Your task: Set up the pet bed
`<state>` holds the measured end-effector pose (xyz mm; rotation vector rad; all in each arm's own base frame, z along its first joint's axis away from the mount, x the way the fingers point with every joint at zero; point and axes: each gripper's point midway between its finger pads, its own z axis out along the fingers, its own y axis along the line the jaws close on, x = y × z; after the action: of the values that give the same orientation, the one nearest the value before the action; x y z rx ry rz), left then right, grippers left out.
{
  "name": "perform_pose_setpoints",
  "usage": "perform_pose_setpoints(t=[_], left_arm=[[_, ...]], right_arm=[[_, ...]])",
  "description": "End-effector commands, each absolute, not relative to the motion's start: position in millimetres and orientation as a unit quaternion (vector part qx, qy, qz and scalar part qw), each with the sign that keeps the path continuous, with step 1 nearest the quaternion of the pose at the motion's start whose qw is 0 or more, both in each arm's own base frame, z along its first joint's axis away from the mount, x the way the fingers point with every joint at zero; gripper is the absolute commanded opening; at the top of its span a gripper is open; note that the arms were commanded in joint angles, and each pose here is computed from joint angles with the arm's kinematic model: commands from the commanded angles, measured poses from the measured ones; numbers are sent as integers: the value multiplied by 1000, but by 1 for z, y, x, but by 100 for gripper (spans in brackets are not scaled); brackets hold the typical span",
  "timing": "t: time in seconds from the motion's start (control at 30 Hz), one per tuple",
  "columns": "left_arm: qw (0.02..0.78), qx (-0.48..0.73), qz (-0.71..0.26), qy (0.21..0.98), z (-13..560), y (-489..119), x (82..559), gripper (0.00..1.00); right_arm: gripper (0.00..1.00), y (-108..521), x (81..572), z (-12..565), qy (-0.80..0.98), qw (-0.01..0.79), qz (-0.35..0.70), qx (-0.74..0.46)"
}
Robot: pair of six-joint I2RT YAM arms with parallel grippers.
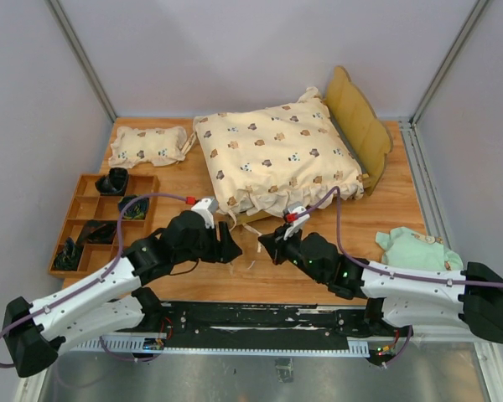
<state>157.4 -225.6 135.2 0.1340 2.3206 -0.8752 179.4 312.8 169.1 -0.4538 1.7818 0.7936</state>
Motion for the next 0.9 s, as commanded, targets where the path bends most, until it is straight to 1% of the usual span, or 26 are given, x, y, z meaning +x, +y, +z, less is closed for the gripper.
perform_pose_setpoints(t=[0.0, 0.13, 0.23, 0.27, 0.33, 0.4, 0.5, 0.53, 0.63, 0.7, 0.77, 0.87], left_arm=[[339, 83, -256, 902, 143, -212, 171, 62], [348, 77, -279, 892, 165, -223, 175, 66], [345, 67, -343, 871, 185, -239, 169, 69], [341, 61, -357, 867, 189, -243, 167, 72], [340, 59, -350, 871, 184, -241, 167, 76], [345, 49, -315, 883, 169, -231, 173, 76], [347, 46, -293, 890, 163, -226, 176, 77], [353, 40, -305, 884, 170, -228, 177, 77], [367, 26, -402, 838, 197, -247, 171, 76], [360, -20, -449, 818, 205, -251, 168, 73], [352, -59, -467, 809, 205, -250, 169, 72], [341, -118, -471, 805, 193, -246, 174, 74]], right_arm=[[0, 292, 190, 162, 756, 554, 307, -164], [0, 298, 186, 169, 744, 554, 329, -174], [0, 306, 182, 173, 735, 550, 351, -182], [0, 307, 182, 173, 735, 549, 352, -182], [0, 306, 182, 173, 736, 550, 352, -180], [0, 305, 183, 171, 738, 550, 349, -178], [0, 307, 182, 170, 736, 549, 353, -180], [0, 310, 180, 171, 732, 548, 362, -181], [0, 325, 170, 180, 710, 539, 407, -197], [0, 336, 166, 185, 699, 534, 430, -203], [0, 345, 162, 188, 689, 529, 447, -212], [0, 355, 154, 189, 672, 523, 471, -231]])
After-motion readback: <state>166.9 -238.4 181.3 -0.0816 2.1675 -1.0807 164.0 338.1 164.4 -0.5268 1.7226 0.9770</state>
